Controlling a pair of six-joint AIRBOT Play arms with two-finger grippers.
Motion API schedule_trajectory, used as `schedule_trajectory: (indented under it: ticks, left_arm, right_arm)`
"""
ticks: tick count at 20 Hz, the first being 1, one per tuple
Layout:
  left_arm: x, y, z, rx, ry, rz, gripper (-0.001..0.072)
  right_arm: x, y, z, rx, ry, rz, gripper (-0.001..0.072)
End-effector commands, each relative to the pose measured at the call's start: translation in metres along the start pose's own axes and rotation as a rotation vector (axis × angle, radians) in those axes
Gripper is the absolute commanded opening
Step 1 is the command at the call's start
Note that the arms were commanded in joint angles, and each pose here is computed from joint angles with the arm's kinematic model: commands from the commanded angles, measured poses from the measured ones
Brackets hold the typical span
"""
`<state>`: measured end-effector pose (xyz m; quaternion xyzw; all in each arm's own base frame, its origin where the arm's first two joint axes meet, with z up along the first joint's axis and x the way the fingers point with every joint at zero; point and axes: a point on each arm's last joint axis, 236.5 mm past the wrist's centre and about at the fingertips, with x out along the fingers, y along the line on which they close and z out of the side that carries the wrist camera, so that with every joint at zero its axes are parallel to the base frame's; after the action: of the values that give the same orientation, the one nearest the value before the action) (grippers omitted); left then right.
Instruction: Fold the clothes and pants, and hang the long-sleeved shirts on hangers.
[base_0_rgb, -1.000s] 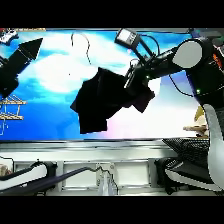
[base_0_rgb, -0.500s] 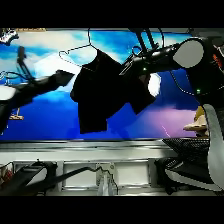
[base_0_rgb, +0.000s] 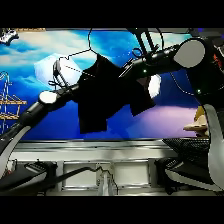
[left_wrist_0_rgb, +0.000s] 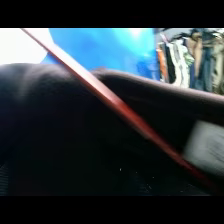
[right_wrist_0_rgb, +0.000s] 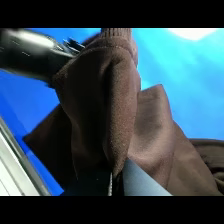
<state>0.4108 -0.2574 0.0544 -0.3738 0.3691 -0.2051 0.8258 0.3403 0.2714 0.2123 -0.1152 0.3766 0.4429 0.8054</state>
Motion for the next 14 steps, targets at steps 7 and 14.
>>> schedule_trajectory:
  ticks: [7, 14]
  left_arm:
    - [0.014, 0.025, 0.001, -0.002, -0.019, 0.062, 0.0016]
    - [-0.032, 0.068, 0.067, 0.007, -0.096, 0.123, 0.0013]
  right_arm:
    - [-0.012, -0.002, -0.001, -0.012, -0.004, -0.037, 0.0032]
    - [-0.014, -0.002, -0.024, -0.019, 0.094, -0.035, 0.0032]
